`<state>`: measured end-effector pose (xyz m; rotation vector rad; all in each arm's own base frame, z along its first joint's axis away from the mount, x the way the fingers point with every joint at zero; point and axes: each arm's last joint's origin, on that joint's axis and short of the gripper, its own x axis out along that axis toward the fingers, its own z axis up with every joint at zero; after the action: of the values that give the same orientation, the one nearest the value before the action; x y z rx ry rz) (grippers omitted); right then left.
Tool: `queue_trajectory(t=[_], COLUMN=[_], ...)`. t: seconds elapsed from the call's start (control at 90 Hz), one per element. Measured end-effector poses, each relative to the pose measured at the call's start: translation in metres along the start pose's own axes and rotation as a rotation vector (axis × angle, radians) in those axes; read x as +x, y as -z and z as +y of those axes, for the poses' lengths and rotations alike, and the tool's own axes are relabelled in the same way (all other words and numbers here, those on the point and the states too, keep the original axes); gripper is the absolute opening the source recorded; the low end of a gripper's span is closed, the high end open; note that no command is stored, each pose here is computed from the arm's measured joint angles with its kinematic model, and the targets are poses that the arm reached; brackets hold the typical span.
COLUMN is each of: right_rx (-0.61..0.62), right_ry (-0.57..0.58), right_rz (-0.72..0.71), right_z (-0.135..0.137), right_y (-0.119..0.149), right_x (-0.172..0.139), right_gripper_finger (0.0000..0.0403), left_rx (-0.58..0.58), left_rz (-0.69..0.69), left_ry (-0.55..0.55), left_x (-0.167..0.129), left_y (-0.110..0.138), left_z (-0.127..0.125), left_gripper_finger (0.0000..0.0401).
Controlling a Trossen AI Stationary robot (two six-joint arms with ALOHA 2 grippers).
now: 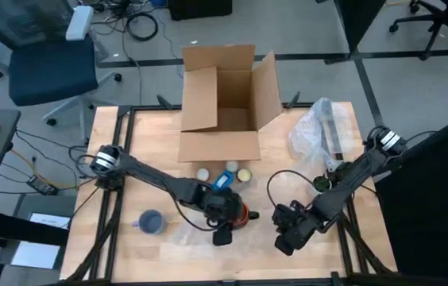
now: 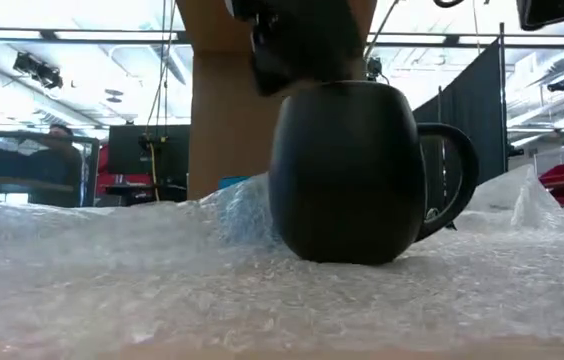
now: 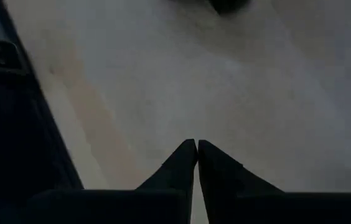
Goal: Wrap mug
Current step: Wrap the black mug with the bubble wrap
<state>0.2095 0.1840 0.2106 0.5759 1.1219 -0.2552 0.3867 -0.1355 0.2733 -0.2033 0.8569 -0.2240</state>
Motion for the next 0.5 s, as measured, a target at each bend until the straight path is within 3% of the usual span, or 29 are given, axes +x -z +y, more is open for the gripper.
queue_trajectory(t=[0.122,0.244,0.4,0.5], right_rx=[0.047,0.116,0.134,0.166], right_ry=[0.207,0.405,0.468,0.488], right_rz=[0.033,0.061,0.075,0.105], right_z=[-0.023,-0.046,-0.063,-0.076], right_y=[0.001,-0.011,-0.039,-0.055], right_x=[-0.007,-0.009,-0.006,-0.003], right_gripper_finger=[0.0,0.0,0.0,0.0], left_rx=[0.045,0.092,0.11,0.12], left_rz=[-0.022,0.031,0.141,0.175], left_ry=[0.005,-0.107,-0.271,-0.297], left_x=[-0.035,-0.06,-0.066,-0.061], left_y=[-0.002,0.009,0.028,0.038], left_z=[-0.009,-0.016,-0.021,-0.025], left_gripper_finger=[0.0142,0.0142,0.0142,0.0142])
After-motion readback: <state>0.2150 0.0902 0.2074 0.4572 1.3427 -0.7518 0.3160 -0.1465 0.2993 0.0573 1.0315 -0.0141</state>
